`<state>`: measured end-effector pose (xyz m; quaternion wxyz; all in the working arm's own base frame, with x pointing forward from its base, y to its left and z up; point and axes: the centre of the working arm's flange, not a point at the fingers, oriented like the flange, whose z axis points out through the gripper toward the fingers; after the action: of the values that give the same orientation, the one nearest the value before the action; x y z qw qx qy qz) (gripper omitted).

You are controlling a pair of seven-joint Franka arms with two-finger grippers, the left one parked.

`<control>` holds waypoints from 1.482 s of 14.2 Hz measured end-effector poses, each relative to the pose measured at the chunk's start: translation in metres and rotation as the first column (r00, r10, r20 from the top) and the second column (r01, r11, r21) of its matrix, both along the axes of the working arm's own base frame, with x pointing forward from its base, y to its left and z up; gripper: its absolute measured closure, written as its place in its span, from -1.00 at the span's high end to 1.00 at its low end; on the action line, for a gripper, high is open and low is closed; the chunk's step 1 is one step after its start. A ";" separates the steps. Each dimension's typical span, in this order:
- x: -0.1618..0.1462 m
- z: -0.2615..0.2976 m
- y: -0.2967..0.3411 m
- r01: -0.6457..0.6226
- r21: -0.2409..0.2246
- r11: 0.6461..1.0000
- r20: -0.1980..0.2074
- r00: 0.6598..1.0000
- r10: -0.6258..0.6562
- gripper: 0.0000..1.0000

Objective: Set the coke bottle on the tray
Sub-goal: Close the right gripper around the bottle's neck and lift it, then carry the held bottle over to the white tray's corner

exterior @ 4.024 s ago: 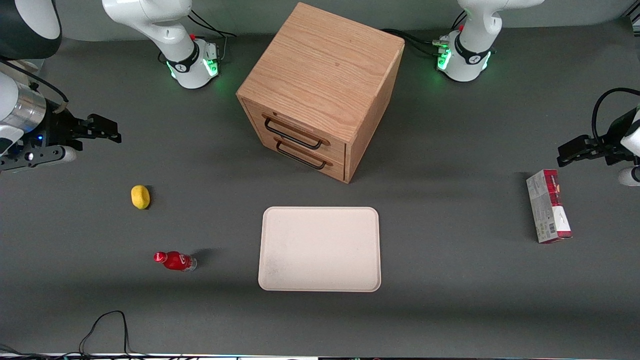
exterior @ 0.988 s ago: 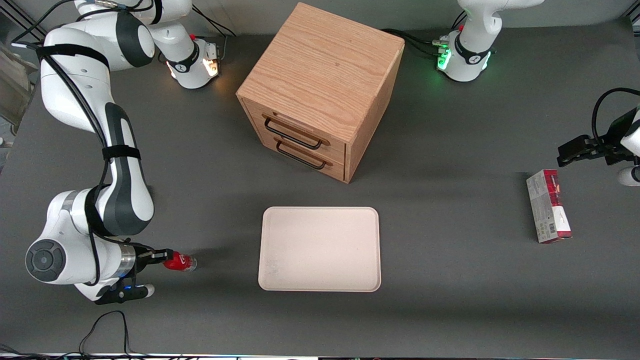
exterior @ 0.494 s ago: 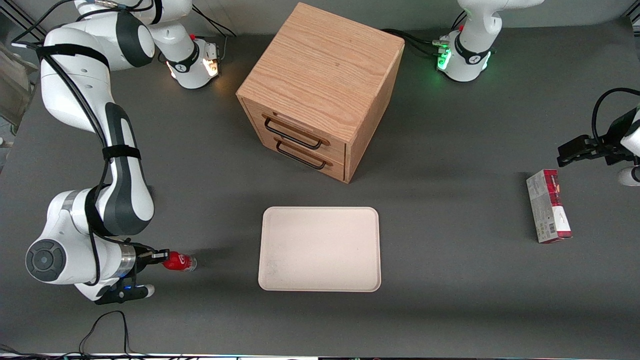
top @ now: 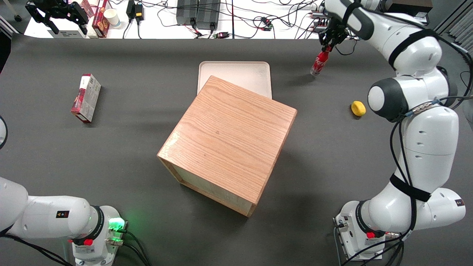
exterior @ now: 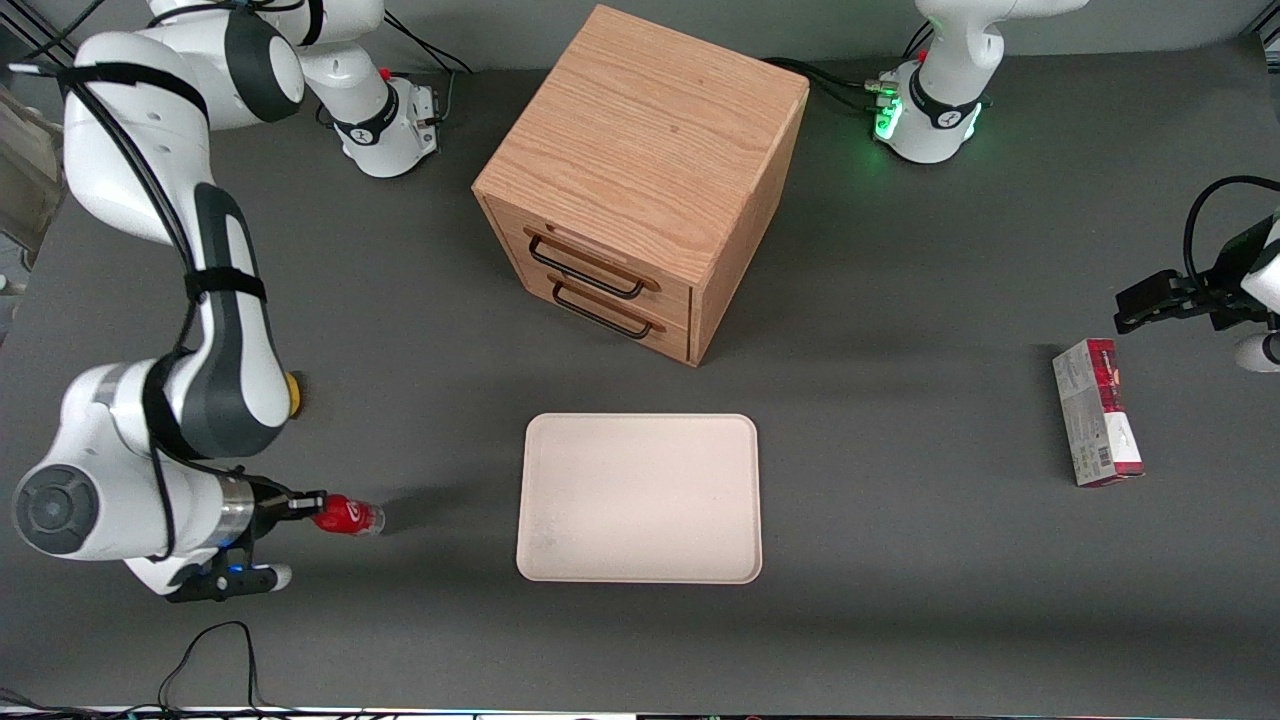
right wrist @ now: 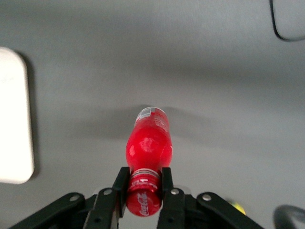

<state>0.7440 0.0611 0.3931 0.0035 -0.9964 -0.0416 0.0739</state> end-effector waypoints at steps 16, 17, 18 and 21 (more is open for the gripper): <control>-0.033 0.121 0.050 0.196 0.035 0.980 0.031 0.980 -0.197 -0.37; -0.027 0.108 0.076 0.226 0.052 0.973 0.049 0.972 -0.228 -0.37; -0.023 0.094 0.100 0.243 0.061 0.968 0.064 0.967 -0.247 -0.37; -0.012 0.049 0.164 0.288 0.080 0.954 0.126 0.947 -0.296 -0.37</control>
<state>0.7317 0.2246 0.4418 0.0418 -0.9937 0.1041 0.0027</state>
